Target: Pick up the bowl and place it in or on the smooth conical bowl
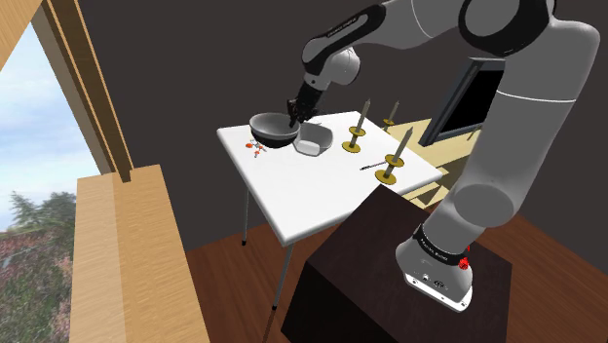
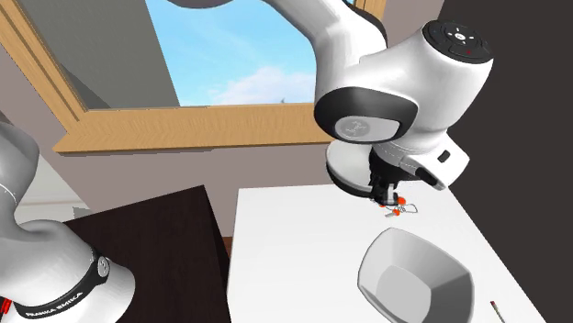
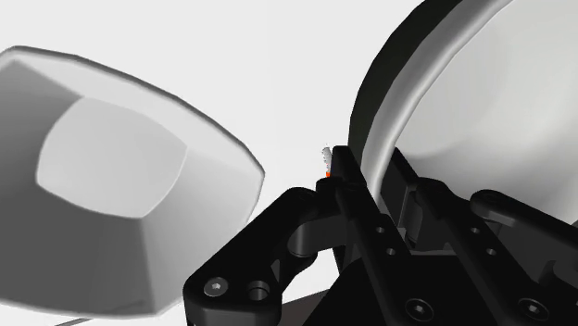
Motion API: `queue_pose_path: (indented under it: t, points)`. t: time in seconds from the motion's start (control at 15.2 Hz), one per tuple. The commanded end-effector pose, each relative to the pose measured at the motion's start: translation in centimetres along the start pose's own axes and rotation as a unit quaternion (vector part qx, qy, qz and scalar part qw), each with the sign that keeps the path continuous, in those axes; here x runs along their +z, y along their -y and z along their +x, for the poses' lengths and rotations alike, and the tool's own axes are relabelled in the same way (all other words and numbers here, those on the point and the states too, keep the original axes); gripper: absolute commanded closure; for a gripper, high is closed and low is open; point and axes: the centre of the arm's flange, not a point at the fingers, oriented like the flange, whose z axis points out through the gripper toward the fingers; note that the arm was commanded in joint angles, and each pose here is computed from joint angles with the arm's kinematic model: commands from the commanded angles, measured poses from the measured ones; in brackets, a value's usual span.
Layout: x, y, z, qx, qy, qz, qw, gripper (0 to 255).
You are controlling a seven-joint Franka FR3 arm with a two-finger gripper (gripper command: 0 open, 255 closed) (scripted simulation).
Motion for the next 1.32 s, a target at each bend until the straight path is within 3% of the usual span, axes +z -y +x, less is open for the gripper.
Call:
queue_pose_path:
  t: [0.0, 0.13, 1.25]
  points:
    - [-1.1, 0.2, 0.0, 0.0, 0.0, 0.0, 1.0, 255]
    - [-2.0, 0.5, 0.1, 0.0, 0.0, 0.0, 1.0, 255]
    - [-8.5, -19.3, 8.5, 0.0, 0.0, 0.0, 1.0, 255]
